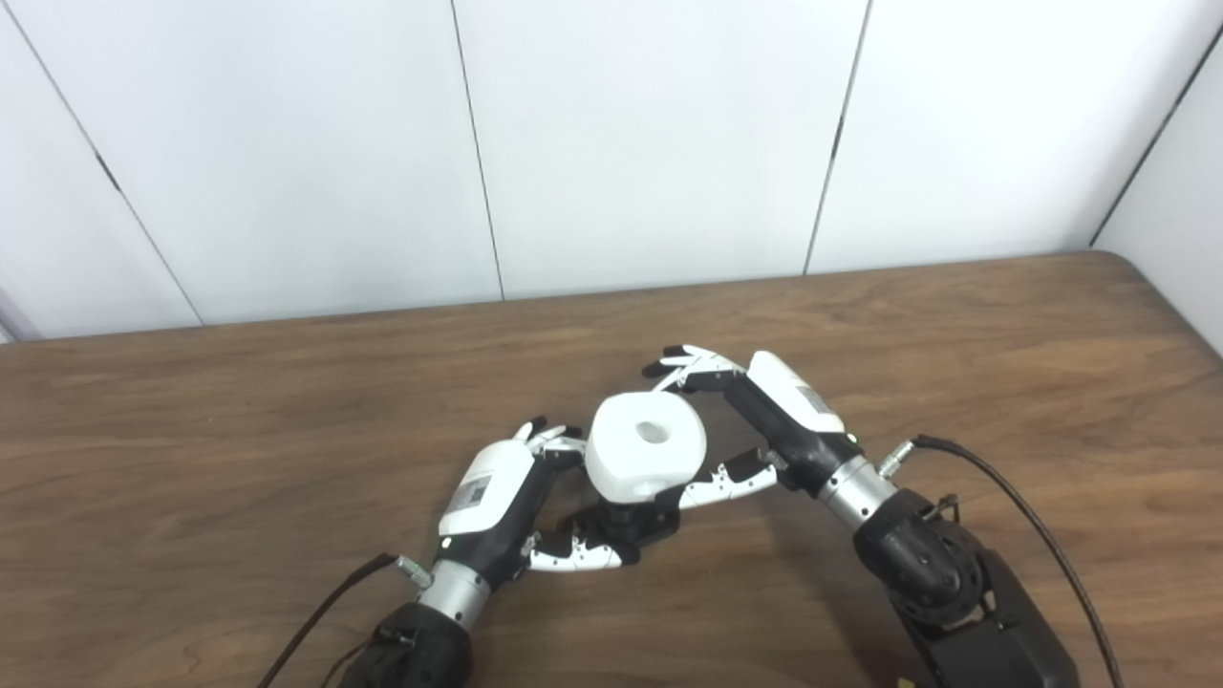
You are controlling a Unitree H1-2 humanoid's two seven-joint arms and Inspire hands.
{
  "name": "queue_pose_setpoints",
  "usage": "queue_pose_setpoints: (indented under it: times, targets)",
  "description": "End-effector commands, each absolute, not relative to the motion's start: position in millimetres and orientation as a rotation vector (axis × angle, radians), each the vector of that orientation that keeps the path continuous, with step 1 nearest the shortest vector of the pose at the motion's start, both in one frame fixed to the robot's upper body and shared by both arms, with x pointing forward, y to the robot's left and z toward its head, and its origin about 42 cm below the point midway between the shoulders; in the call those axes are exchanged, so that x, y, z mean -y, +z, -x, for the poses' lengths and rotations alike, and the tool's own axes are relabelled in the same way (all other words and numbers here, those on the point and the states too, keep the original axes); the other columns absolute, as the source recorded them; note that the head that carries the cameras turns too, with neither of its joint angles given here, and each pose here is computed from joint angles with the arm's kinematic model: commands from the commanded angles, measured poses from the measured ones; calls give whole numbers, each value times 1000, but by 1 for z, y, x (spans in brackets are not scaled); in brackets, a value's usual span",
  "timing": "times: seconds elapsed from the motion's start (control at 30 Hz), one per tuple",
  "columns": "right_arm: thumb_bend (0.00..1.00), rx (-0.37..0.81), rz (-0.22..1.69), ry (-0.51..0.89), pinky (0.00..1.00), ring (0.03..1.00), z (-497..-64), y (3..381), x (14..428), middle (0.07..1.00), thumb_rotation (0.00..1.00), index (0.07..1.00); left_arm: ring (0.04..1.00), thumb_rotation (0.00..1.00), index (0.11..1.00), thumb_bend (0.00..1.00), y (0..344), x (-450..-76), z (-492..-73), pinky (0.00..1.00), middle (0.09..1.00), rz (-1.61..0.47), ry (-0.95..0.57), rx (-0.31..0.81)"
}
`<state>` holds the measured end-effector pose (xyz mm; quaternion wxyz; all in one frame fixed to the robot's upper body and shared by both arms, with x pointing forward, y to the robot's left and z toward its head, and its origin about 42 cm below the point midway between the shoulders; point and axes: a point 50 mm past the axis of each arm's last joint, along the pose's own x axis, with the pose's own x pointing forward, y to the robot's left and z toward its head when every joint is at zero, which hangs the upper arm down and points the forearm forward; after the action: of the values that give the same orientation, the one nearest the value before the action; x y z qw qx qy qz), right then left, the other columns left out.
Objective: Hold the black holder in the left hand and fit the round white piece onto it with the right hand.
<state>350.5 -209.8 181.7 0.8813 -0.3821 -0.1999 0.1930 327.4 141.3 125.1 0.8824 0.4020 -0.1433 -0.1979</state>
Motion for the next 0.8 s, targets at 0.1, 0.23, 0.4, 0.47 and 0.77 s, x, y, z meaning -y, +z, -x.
queue_pose_setpoints:
  times: [0.1,0.23,0.4,0.47,0.77]
  targets:
    - [468,482,810,420,736,899,-349,193,205,810,298,558,889,67,482,525,142,-136,-333,1000,751,-830,-389,355]
    - [464,490,817,411,729,892,-347,193,204,807,336,556,889,67,482,525,141,-137,-334,1000,751,-833,-388,350]
    - [457,489,810,417,747,904,-344,193,205,813,316,560,885,67,482,525,138,-138,-336,1000,747,-841,-382,345]
    - [457,491,810,418,751,904,-343,195,205,814,343,561,886,67,482,525,138,-138,-337,1000,750,-842,-378,348]
    - [469,505,842,445,737,898,-341,198,207,810,328,562,889,67,482,524,141,-136,-338,1000,750,-836,-376,351]
